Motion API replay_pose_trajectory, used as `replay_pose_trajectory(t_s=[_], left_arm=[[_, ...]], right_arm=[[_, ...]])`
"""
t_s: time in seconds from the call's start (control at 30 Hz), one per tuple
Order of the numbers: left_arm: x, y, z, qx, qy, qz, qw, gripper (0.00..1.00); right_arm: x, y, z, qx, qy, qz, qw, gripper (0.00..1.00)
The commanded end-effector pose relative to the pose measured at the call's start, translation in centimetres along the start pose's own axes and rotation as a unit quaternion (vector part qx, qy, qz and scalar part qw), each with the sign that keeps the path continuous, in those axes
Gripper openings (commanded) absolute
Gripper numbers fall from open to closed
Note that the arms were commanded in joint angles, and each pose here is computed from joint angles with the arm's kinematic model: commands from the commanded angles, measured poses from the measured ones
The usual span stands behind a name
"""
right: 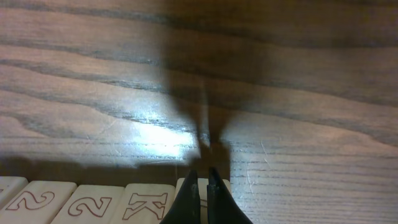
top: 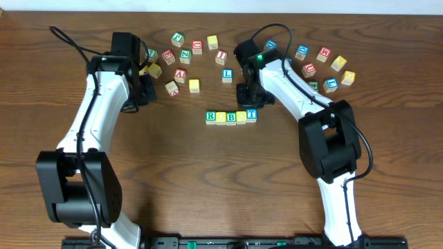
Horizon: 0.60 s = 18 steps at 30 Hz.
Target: Spell out ROBOT
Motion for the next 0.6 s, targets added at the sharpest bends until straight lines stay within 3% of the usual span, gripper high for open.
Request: replay_pose_trajectory(t_s=[0.0, 0.4, 0.57], left_arm=[[0.2, -0.7, 0.0, -0.004, -0.002, -0.008, 1.0, 0.08], [0.3, -0.7, 0.0, -0.005, -0.003, -0.01, 1.0, 0.08], [0.5, -1.4, -0.1, -0.01, 0.008, -0.021, 1.0, 0.08]], right_arm=[[-0.3, -0.3, 0.5, 0.012, 0.003, 0.006, 1.0, 0.01], [0.3, -0.6, 0.2, 0.016, 0.006, -0.011, 1.0, 0.01], [1.4, -3.2, -0.8, 0.021, 0.016, -0.049, 0.998, 0.01]])
Point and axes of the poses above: each gripper's point midway between its finger pads, its own y axis out along the fingers, its own z axis along the line the jaws close on, x = y × z, the point moved 9 cm from there along -y, back along the fingers, and after that the axes turned 12 degrees about -y, right-handed, at the moved point
